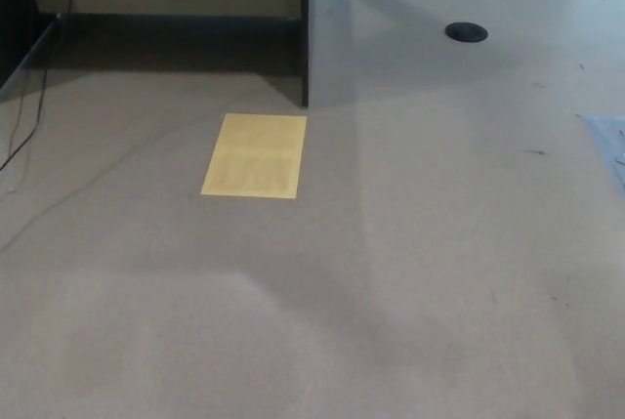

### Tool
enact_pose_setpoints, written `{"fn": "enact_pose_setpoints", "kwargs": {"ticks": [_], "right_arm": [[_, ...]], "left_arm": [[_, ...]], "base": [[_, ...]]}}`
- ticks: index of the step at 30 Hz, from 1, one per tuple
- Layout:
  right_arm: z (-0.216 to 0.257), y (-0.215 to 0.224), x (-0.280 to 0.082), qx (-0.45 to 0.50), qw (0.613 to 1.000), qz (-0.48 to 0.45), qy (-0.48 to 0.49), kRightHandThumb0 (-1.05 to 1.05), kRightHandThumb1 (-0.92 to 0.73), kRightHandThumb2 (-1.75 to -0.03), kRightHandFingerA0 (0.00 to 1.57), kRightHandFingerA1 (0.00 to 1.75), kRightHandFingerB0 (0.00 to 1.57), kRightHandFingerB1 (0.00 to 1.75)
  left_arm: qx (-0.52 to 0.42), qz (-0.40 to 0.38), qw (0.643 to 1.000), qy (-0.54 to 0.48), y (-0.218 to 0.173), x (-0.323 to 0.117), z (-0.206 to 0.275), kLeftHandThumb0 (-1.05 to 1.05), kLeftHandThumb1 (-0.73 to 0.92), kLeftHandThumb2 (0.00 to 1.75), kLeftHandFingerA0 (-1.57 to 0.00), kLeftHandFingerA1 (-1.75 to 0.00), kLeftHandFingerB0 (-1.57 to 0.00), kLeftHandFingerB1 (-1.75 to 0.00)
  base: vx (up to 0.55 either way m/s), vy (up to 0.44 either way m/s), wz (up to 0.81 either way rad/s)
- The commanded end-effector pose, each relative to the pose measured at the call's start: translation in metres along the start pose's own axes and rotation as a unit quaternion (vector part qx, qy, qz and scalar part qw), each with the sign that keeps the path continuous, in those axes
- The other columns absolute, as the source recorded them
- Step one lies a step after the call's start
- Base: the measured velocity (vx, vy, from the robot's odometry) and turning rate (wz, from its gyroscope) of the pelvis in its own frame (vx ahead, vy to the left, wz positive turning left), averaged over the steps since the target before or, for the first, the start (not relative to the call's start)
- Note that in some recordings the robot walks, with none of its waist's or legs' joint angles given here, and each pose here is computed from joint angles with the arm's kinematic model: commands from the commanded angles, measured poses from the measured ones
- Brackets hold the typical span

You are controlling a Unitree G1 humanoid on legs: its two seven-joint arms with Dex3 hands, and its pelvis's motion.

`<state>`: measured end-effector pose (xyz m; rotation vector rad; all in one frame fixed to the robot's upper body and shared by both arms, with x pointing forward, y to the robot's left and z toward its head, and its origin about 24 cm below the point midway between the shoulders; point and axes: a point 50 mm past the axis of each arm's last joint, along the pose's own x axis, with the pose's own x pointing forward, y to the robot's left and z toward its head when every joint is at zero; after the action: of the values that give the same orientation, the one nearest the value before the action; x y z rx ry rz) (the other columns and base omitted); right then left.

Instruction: A person is holding a plastic bag and the robot extends its left hand to grab the bag by hooking its thumb into the holes at the top and brings its hand down by its side. Then it extends its arm again to hand the plastic bag back to the person.

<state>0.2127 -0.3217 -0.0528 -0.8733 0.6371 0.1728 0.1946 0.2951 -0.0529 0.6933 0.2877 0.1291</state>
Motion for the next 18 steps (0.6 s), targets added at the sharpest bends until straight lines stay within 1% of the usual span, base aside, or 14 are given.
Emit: {"fn": "enact_pose_setpoints", "kwargs": {"ticks": [1,2,3,4,5,11,16,18], "right_arm": [[0.014,-0.019,0.010,0.012,1.000,-0.016,-0.001,-0.35,-0.72,-0.60,0.65,0.49,0.54,0.41],[0.014,-0.019,0.010,0.007,1.000,-0.016,-0.004,-0.35,-0.72,-0.61,0.65,0.49,0.54,0.41],[0.015,-0.018,0.010,0.005,1.000,-0.014,-0.007,-0.35,-0.72,-0.61,0.65,0.48,0.54,0.42],[0.015,-0.017,0.010,0.005,1.000,-0.015,-0.008,-0.35,-0.72,-0.59,0.65,0.48,0.53,0.41],[0.014,-0.016,0.010,0.005,1.000,-0.016,-0.009,-0.35,-0.71,-0.60,0.65,0.48,0.52,0.41],[0.013,-0.016,0.009,0.008,1.000,-0.017,-0.006,-0.34,-0.72,-0.61,0.68,0.52,0.54,0.42],[0.014,-0.016,0.010,0.011,1.000,-0.017,-0.005,-0.35,-0.72,-0.60,0.67,0.49,0.54,0.41],[0.006,-0.008,0.006,0.013,1.000,-0.011,0.000,-0.35,-0.71,-0.60,0.67,0.49,0.54,0.41]], "left_arm": [[-0.031,0.052,0.998,-0.026,0.017,0.013,0.012,-0.49,0.44,0.74,-0.43,-0.52,-0.33,-0.44],[-0.030,0.051,0.998,-0.028,0.018,0.013,0.011,-0.39,0.55,0.58,-0.47,-0.43,-0.39,-0.33],[-0.029,0.051,0.998,-0.029,0.020,0.013,0.011,-0.46,0.44,0.73,-0.42,-0.51,-0.33,-0.44],[-0.030,0.051,0.998,-0.030,0.020,0.013,0.011,-0.38,0.56,0.58,-0.47,-0.44,-0.38,-0.33],[-0.033,0.049,0.998,-0.031,0.021,0.012,0.011,-0.45,0.44,0.73,-0.42,-0.52,-0.32,-0.43],[-0.027,0.048,0.998,-0.033,0.022,0.014,0.013,-0.47,0.44,0.74,-0.44,-0.54,-0.34,-0.44],[-0.028,0.048,0.998,-0.036,0.024,0.014,0.014,-0.46,0.44,0.73,-0.45,-0.54,-0.34,-0.44],[-0.027,0.041,0.998,-0.030,0.021,0.007,0.007,-0.44,0.44,0.73,-0.46,-0.54,-0.34,-0.44]], "base": [[0.00,0.000,0.00],[0.00,0.000,0.00],[0.00,0.000,0.00],[0.00,0.000,0.00],[0.00,0.000,0.00],[0.00,0.000,0.00],[0.00,0.000,0.00],[0.00,0.000,0.00]]}}
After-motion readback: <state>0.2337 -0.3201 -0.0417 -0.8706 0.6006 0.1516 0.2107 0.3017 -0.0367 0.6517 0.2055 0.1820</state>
